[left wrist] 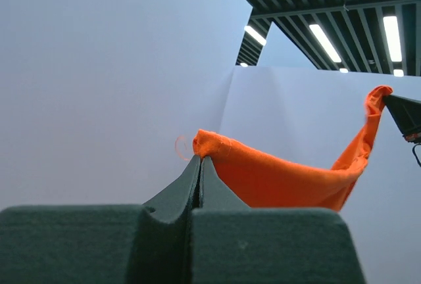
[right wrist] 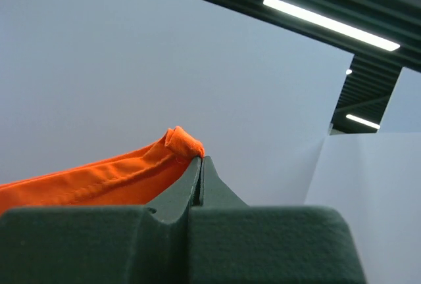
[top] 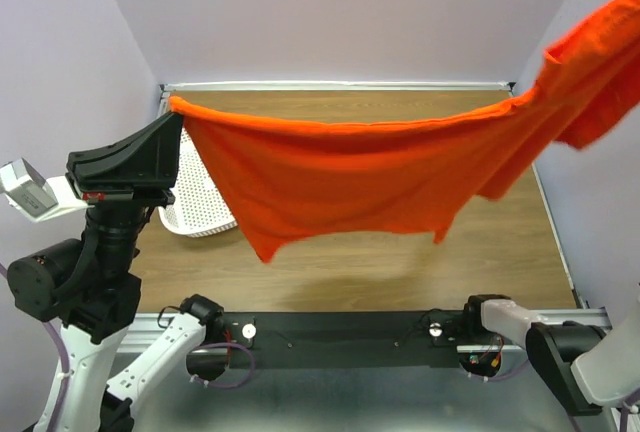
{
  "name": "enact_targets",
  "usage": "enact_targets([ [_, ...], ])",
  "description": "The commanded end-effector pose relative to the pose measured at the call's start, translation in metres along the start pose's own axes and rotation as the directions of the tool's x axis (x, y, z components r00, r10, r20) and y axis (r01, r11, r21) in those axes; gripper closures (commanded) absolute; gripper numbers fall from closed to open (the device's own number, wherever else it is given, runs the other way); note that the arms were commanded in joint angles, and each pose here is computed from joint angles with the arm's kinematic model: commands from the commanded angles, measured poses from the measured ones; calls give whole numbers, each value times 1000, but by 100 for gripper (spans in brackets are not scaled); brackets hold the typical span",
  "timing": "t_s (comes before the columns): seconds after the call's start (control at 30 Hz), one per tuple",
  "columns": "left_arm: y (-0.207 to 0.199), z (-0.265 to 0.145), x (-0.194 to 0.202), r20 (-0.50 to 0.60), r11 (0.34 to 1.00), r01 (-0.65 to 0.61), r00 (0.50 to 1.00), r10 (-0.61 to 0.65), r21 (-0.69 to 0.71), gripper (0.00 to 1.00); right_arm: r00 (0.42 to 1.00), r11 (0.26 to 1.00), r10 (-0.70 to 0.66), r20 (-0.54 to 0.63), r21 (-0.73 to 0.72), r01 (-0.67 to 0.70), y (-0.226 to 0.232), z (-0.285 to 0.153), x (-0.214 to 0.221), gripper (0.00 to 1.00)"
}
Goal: Fold and stack the t-shirts
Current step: Flatten the tshirt out
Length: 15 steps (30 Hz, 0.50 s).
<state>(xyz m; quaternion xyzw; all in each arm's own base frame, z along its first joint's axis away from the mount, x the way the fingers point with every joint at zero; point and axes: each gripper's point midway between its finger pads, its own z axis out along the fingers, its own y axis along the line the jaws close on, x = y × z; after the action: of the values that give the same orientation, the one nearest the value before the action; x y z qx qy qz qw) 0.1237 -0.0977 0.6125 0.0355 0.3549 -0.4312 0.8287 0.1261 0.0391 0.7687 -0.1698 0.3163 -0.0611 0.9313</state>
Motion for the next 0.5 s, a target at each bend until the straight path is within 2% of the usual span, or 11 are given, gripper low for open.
enact_targets([
  [0.0, -1, -4, 15, -80, 999, 47, 996, -47, -10, 100, 996, 999, -5, -89, 52, 9, -9, -1, 20, 99],
  [0.03, 5, -2, 23, -98, 998, 48, 994, -50, -28, 100, 995, 999, -4, -104, 47, 9, -8, 0, 27, 99],
  [0.13, 34, 3, 67, -178, 993, 47, 982, -65, -107, 100, 973, 1000, 20, -228, 0, -20, 9, 5, 87, 99],
  [0.23, 70, 9, 122, -249, 982, 28, 966, -74, -185, 100, 922, 996, 54, -384, -46, -77, 34, 5, 178, 99],
  [0.3, 94, 9, 154, -290, 971, -8, 955, -63, -237, 100, 901, 993, 63, -428, -68, -101, 49, 6, 225, 99],
  [0.33, 118, 9, 187, -336, 957, -47, 940, -54, -286, 100, 850, 987, 76, -522, -83, -139, 68, -7, 285, 99],
  [0.4, 153, 2, 221, -377, 924, -115, 926, -34, -366, 100, 791, 979, 81, -606, -100, -177, 94, -28, 360, 99],
  [0.47, 197, -6, 275, -452, 878, -180, 891, -46, -444, 100, 722, 970, 84, -686, -110, -217, 120, -51, 431, 99],
])
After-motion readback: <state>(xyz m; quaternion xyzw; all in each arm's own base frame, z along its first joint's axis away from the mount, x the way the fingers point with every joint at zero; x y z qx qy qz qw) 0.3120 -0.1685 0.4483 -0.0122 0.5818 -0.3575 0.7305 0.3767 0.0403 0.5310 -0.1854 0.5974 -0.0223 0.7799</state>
